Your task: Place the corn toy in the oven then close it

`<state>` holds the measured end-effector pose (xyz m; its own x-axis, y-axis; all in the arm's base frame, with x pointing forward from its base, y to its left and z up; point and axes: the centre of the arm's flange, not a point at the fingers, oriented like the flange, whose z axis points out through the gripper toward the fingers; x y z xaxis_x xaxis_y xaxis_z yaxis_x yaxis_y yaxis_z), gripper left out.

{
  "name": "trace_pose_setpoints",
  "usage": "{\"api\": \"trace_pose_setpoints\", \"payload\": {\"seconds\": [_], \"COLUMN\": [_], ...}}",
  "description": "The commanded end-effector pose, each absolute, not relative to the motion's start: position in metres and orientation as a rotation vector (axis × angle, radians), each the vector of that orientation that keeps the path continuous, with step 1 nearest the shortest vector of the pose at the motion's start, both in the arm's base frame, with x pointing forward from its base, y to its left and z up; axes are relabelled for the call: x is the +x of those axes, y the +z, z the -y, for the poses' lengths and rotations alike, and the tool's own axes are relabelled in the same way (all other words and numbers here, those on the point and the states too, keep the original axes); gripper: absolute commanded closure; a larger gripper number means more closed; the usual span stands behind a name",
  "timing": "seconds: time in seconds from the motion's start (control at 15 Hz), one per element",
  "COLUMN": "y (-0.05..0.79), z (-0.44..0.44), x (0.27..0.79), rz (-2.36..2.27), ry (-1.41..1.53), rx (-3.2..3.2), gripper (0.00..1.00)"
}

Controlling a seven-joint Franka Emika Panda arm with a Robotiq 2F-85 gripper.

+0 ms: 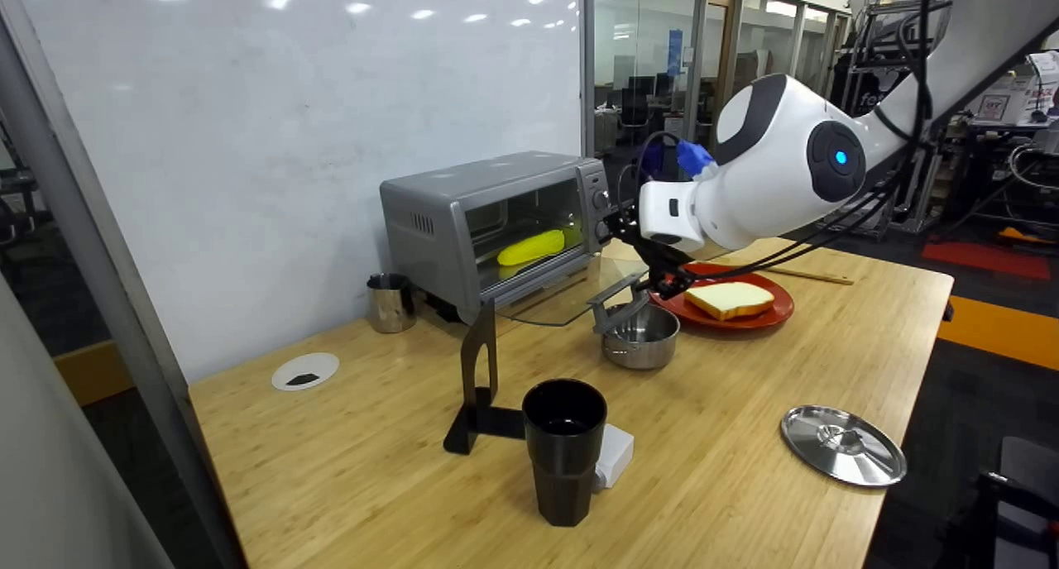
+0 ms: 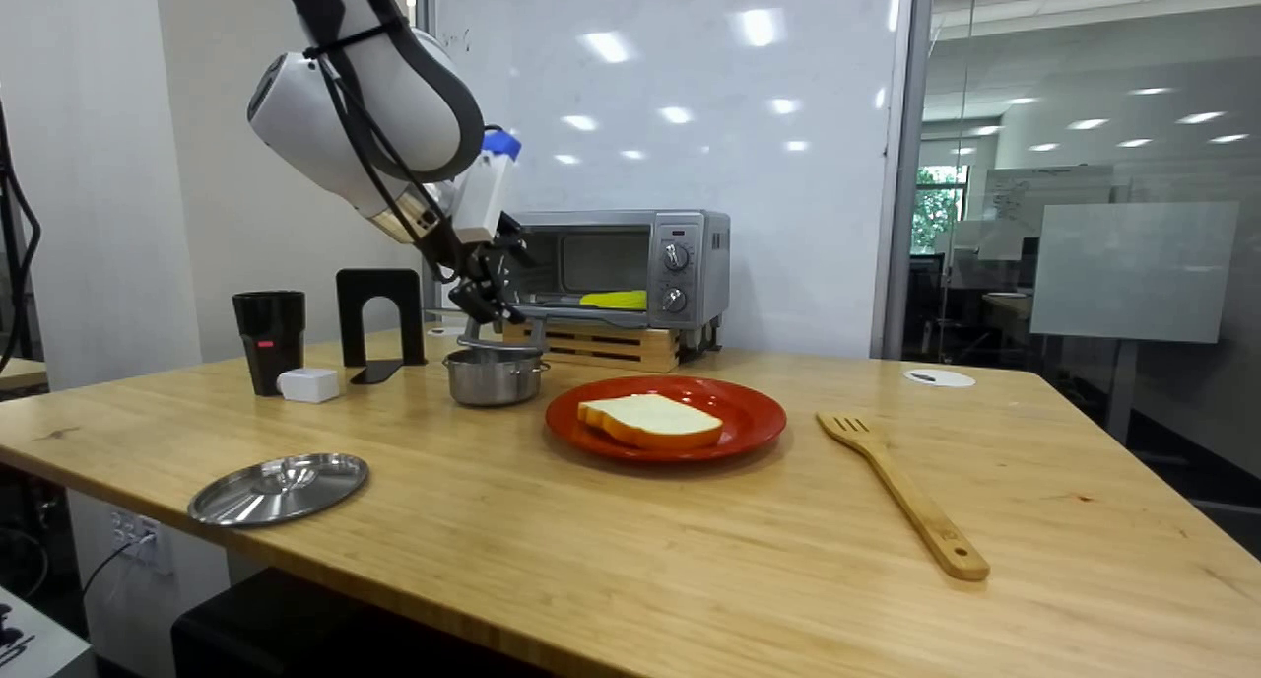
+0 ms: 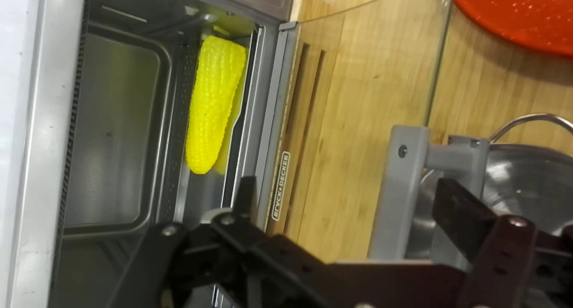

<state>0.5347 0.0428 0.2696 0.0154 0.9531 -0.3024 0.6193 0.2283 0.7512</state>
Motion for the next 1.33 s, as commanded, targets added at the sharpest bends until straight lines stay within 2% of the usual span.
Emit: {"api": "trace_pose_setpoints", "payload": {"seconds": [0.0, 1.27], "y": [0.2634, 0.2582], "z": [-0.042, -0.0398], "x": [0.5412, 0.5395], "rz": [-1.667, -1.579], "ry": [0.547, 0.635], "rx": [1.448, 1.502], "gripper": [0.0, 0.0]}}
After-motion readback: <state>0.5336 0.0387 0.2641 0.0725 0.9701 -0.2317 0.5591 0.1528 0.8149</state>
